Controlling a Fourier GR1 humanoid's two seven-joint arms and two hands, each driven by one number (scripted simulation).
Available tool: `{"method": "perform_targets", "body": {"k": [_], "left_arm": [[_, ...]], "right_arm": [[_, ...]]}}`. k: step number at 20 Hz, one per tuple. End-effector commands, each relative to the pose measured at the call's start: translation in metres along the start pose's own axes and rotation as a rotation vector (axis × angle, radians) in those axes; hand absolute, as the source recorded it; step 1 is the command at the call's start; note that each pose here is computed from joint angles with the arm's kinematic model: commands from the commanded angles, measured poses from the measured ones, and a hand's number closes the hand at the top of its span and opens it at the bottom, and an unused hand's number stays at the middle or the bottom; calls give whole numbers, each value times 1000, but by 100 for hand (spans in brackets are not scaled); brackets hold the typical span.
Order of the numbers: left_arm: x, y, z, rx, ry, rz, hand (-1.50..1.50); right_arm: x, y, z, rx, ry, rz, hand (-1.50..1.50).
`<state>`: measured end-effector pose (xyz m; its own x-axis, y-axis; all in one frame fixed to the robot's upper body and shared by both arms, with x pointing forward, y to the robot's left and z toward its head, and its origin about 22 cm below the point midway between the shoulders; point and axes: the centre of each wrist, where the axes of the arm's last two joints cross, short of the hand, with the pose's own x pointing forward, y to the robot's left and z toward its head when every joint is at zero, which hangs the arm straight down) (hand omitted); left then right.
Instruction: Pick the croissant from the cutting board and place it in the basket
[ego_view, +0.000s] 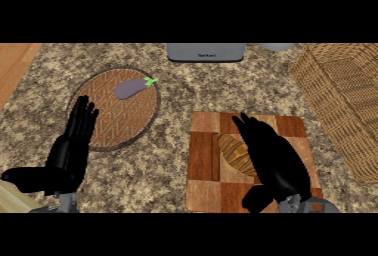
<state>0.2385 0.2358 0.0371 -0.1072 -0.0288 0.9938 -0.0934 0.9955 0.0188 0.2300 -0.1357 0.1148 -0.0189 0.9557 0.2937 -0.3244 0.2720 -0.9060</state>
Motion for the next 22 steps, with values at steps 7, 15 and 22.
{"method": "perform_targets", "body": {"k": [7, 15, 22], "left_arm": [[-8, 6, -8, 0, -7, -3, 0], [-12, -9, -5, 1, 8, -11, 0], [-5, 9, 2, -10, -1, -4, 0]], "right_arm": [[6, 40, -32, 6, 16, -1, -150], [-2, 56, -32, 64, 51, 22, -150], [-33, 53, -54, 67, 40, 8, -150]]}}
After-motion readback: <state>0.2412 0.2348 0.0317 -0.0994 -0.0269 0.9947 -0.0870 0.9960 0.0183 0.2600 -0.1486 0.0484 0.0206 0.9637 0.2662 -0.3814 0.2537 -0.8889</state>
